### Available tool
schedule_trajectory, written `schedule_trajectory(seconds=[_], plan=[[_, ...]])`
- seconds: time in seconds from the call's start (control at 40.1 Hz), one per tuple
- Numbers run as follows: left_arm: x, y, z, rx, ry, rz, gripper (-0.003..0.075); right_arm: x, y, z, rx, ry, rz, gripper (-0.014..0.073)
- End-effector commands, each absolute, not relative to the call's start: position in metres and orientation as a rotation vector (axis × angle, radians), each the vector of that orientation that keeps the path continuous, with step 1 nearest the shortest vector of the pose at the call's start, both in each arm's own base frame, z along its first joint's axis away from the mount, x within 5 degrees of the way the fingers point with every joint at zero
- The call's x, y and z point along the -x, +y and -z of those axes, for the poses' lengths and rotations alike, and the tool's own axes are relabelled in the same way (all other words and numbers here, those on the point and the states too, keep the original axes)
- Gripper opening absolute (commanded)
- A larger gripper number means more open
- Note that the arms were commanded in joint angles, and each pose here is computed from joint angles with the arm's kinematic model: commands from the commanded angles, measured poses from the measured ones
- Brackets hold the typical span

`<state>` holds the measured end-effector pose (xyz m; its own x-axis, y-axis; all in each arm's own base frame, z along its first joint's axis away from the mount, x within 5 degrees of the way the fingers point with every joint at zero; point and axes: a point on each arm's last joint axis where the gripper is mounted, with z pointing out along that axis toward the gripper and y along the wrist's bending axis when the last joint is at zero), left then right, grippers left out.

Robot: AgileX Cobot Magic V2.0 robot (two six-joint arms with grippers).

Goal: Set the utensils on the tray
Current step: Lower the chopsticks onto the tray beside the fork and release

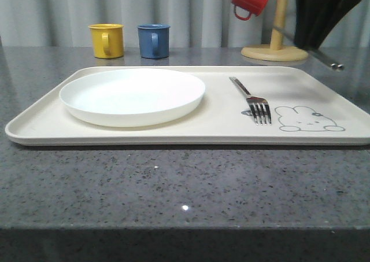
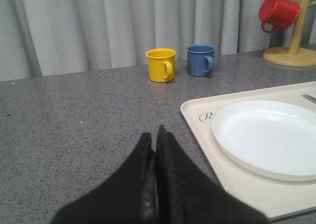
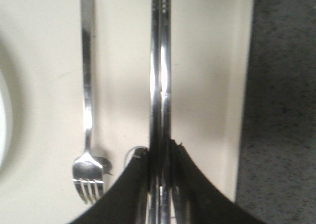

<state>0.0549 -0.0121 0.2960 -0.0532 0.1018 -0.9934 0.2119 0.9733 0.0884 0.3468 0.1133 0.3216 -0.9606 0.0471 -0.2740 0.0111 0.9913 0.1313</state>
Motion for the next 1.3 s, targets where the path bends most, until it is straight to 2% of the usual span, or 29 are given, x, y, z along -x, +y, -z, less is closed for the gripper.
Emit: schedule_trajectory(seconds=[0.0,0.374,1.022,1.072,1.272], plan=[[-0.055,-0.012,-0.311,-0.214,1.532,0.106,-0.0018,-0.345,0.116,-0.336,-0.082,2.825,-0.198,0.0025],[-0.055,-0.012,-0.311,-0.214,1.532,0.106,-0.0018,-0.361,0.121,-0.306,-0.139,2.896,-0.172,0.0025],[-0.055,-0.012,-0.311,-0.214,1.532,0.106,-0.0018,-0.367,0.123,-0.286,-0.143,2.969,-0.136,0.0029],[-0.055,-0.012,-0.311,-0.214,1.532,0.106,-0.0018,-0.367,0.123,-0.286,-0.143,2.969,-0.136,0.0048],[-0.055,-0.012,-0.311,-0.214,1.532,0.106,-0.0018,-0.367,0.123,-0.288,-0.143,2.974,-0.133,0.0233]])
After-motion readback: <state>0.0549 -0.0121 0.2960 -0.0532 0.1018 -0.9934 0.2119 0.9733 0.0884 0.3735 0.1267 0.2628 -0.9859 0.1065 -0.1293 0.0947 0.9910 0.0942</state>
